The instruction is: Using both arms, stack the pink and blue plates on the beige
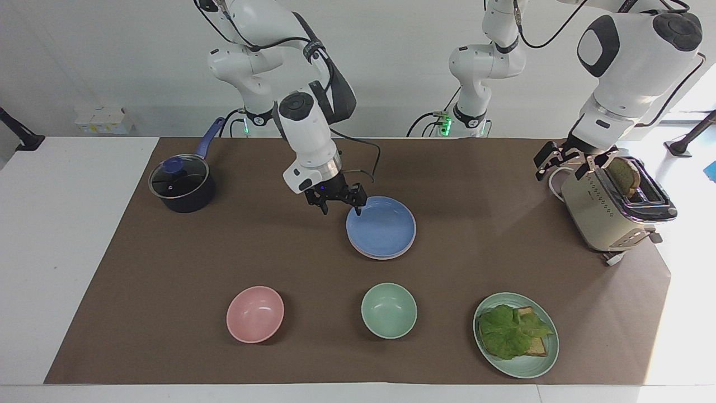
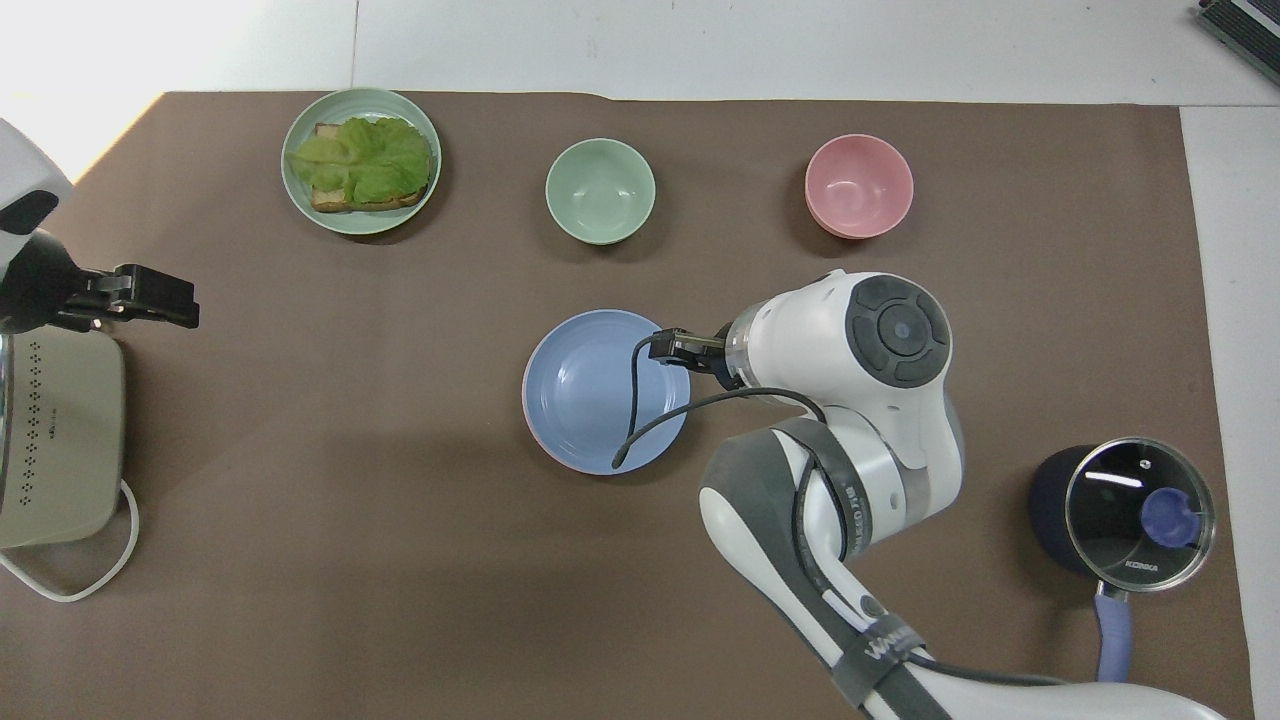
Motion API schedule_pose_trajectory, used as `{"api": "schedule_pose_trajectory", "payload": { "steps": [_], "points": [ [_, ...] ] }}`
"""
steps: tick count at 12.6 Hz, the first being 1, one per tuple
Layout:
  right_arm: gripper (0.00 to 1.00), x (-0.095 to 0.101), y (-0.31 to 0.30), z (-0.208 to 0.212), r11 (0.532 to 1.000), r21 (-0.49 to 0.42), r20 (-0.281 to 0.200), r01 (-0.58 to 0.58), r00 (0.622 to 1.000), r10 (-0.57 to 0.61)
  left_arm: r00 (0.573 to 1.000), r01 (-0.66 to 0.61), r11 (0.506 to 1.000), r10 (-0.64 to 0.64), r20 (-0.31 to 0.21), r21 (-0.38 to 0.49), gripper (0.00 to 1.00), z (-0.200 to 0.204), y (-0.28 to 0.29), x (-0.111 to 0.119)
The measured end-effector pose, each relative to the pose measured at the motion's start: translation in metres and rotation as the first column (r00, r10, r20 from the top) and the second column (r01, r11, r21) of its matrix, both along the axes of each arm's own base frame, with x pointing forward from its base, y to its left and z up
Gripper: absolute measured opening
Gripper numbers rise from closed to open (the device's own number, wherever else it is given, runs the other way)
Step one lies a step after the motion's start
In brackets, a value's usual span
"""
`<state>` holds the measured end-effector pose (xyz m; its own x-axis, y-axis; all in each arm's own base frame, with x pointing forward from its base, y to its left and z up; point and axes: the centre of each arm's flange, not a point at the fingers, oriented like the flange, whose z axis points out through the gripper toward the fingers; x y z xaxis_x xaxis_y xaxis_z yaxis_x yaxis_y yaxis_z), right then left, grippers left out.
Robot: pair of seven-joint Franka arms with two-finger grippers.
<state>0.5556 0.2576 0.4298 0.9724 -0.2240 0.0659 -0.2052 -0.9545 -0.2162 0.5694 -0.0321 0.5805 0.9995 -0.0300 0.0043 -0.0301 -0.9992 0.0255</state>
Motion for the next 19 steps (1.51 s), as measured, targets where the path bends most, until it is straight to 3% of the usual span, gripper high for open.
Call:
{"api": "schedule_pose_trajectory", "payload": {
  "steps": [3, 8, 11, 15, 19],
  "points": [
    [1.0, 0.005, -0.062, 0.051, 0.997, -0.06, 0.041, 0.048, 0.998, -0.046, 1.0, 0.0, 1.0, 0.0, 0.0, 0.0, 1.0, 0.0, 0.0, 0.0],
    [1.0, 0.013, -0.177, 0.125, 0.992, -0.097, 0.02, 0.075, 0.997, -0.073, 1.0, 0.0, 1.0, 0.0, 0.0, 0.0, 1.0, 0.0, 0.0, 0.0],
    [1.0, 0.017, -0.233, 0.155, 0.989, -0.144, 0.04, 0.036, 0.999, -0.031, 1.0, 0.0, 1.0, 0.0, 0.0, 0.0, 1.0, 0.0, 0.0, 0.0],
    [1.0, 0.007, -0.243, 0.193, 0.97, -0.245, -0.003, 0.005, 1.0, -0.006, 1.0, 0.0, 1.0, 0.0, 0.0, 0.0, 1.0, 0.0, 0.0, 0.0],
    [1.0, 0.001, -0.244, 0.199, 0.967, -0.253, -0.064, -0.006, 0.998, -0.011, 1.0, 0.0, 1.0, 0.0, 0.0, 0.0, 1.0, 0.0, 0.0, 0.0]
  ]
}}
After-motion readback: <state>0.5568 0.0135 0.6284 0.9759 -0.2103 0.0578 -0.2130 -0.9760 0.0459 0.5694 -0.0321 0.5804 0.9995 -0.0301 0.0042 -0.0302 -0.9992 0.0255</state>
